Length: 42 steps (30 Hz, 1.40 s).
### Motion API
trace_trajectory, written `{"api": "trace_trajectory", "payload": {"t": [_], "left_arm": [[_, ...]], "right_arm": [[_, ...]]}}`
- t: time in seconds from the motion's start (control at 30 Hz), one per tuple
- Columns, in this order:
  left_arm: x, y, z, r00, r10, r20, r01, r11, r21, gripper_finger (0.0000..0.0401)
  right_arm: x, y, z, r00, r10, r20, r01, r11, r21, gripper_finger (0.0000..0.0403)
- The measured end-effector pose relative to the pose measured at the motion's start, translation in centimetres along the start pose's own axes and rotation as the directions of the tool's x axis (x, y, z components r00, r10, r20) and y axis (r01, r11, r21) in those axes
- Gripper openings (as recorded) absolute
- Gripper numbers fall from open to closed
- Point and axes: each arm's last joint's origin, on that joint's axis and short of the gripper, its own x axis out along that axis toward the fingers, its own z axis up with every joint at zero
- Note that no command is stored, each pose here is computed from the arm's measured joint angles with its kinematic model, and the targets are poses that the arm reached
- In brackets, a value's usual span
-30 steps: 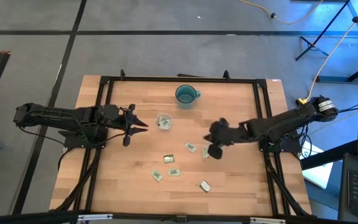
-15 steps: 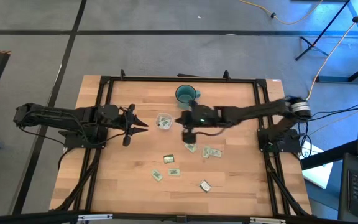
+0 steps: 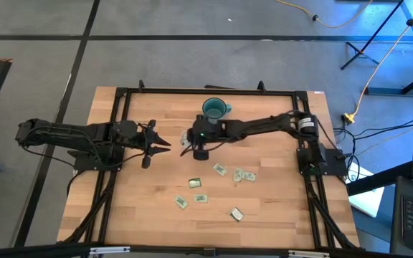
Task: Pick and place Stevia / Truvia into bins
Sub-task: Put the green stevia packet into the transparent container
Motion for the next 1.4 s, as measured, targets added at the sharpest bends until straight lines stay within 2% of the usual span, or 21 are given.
{"api": "trace_trajectory", "payload": {"t": [0.33,0.7,0.83,0.97,1.2,1.4], "left_arm": [[0.0,0.0,0.0,1.0,0.0,-0.002,0.0,1.0,0.0,0.0077],[0.0,0.0,0.0,1.0,0.0,-0.001,0.0,1.0,0.0,0.0077],[0.0,0.0,-0.1,1.0,-0.007,-0.008,0.007,1.0,0.0,0.0077],[0.0,0.0,-0.1,1.0,-0.007,-0.014,0.007,1.0,0.0,0.0077],[0.0,0.0,-0.3,1.0,-0.008,-0.027,0.008,1.0,0.0,0.0077],[0.0,0.0,-0.3,1.0,-0.011,-0.027,0.012,1.0,0.018,0.0077]], "right_arm": [[1.0,-0.1,-0.9,0.999,0.004,-0.048,-0.004,1.0,0.001,0.0014],[0.5,-0.2,-0.8,0.998,0.007,-0.061,-0.004,0.999,0.048,0.0137],[-2.2,0.2,-0.3,0.993,0.03,-0.114,-0.024,0.998,0.056,0.0151],[-5.7,1.8,-0.8,0.985,0.07,-0.159,-0.062,0.996,0.056,0.0153],[-11.2,3.4,-5.3,0.971,0.098,-0.217,-0.05,0.974,0.219,0.0153],[-13.6,5.5,-9.7,0.949,0.167,-0.269,-0.084,0.951,0.297,0.0153]]}}
